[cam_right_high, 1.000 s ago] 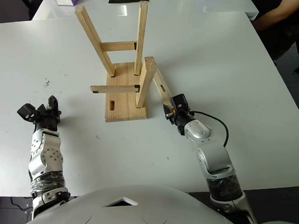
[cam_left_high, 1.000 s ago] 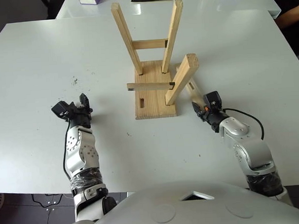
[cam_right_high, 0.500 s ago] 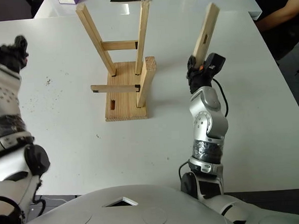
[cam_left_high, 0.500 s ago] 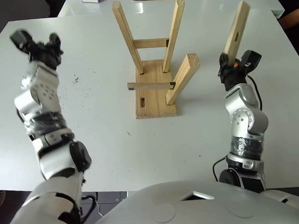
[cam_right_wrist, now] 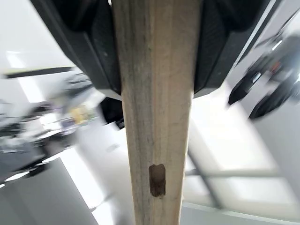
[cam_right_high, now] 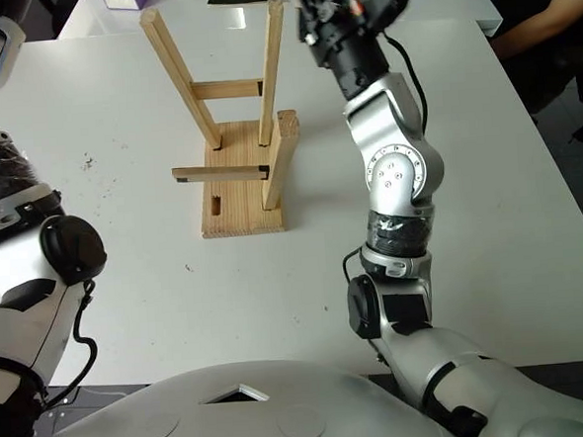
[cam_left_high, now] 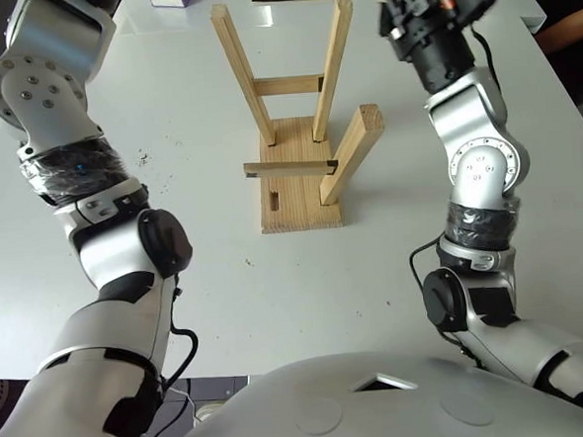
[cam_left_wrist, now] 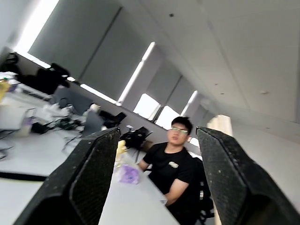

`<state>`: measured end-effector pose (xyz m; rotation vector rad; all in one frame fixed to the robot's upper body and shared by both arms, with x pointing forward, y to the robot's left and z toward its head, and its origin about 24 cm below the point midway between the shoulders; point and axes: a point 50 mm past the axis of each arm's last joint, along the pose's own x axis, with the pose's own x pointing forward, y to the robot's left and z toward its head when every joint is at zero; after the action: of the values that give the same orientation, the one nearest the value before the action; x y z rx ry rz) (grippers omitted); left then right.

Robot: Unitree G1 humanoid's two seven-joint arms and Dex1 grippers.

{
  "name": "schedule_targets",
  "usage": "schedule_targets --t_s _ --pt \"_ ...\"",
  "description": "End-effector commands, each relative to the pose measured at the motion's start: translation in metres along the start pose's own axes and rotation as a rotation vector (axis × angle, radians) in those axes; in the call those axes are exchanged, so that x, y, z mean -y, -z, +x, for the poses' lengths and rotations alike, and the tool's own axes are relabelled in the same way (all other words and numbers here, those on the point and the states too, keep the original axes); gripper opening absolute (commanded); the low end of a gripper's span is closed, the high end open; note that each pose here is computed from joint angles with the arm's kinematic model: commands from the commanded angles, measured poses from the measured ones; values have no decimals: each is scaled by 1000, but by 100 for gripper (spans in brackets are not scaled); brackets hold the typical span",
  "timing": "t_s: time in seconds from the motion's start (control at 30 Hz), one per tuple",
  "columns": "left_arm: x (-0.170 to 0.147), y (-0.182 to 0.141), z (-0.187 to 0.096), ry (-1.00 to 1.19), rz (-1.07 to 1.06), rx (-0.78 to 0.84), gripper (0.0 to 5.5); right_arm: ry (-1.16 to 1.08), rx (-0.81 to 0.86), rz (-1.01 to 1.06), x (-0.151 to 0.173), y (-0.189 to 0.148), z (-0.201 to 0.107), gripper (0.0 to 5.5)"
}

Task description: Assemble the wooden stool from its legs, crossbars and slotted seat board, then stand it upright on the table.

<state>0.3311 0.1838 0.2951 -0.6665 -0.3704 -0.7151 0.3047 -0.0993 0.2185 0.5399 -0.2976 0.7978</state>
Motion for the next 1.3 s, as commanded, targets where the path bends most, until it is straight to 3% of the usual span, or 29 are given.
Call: schedule_targets --t_s 0.03,0.1,0.4,0.87,1.3 --pt "25 19 -7 185 -47 -88 334 -266 -56 -54 -28 -18 -11 206" --pt "36 19 -12 259 -76 -111 366 -338 -93 -51 -32 -24 -16 206" --pt "67 11 -34 579 -249 -198 368 -514 -200 -58 -32 -48 -43 204" --pt "77 21 -36 746 -241 -392 368 -653 -359 0 -38 -39 -55 204" --pt "76 16 -40 792 -201 -409 368 -650 -447 14 -33 -29 -63 204"
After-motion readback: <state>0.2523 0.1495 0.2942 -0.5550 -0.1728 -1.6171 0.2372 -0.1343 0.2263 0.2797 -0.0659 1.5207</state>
